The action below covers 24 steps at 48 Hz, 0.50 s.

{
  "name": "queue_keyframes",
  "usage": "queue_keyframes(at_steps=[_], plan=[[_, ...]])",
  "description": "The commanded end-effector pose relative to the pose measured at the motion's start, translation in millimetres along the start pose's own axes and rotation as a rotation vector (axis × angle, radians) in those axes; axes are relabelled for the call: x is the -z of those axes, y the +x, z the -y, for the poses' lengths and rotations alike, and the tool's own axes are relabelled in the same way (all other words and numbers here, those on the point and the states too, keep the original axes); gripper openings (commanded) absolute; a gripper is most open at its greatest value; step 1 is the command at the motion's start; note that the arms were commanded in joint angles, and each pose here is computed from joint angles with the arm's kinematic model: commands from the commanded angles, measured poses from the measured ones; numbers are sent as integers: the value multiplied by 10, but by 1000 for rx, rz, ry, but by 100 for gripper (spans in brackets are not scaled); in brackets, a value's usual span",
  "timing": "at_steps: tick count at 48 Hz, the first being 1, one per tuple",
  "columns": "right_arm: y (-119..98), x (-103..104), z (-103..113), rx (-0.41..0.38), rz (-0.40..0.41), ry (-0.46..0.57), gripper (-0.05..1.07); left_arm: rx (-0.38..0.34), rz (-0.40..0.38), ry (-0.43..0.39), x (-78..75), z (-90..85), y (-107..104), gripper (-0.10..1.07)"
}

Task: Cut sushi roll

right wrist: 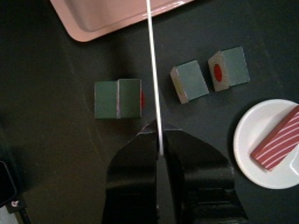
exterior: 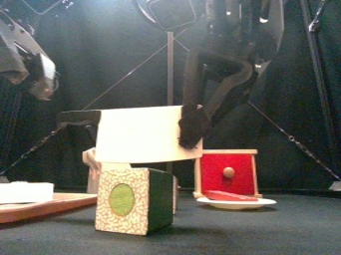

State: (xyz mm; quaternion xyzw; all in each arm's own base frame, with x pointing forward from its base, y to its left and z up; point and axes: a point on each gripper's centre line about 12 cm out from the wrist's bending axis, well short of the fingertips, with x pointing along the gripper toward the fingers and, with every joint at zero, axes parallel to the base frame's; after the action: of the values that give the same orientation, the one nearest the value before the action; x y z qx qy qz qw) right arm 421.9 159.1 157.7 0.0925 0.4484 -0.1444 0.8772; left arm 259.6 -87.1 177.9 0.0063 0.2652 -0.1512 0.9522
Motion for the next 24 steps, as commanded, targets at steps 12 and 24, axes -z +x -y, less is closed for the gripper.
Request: queue_keyframes(at_steps=[12,24], plan=[[-262,-240,-64,-61,73,20,27,0,13,28,-27,-29,136,83],[-256,-237,-65,-60,72,21,27,-13,-25,27,-24,-84,327,81]])
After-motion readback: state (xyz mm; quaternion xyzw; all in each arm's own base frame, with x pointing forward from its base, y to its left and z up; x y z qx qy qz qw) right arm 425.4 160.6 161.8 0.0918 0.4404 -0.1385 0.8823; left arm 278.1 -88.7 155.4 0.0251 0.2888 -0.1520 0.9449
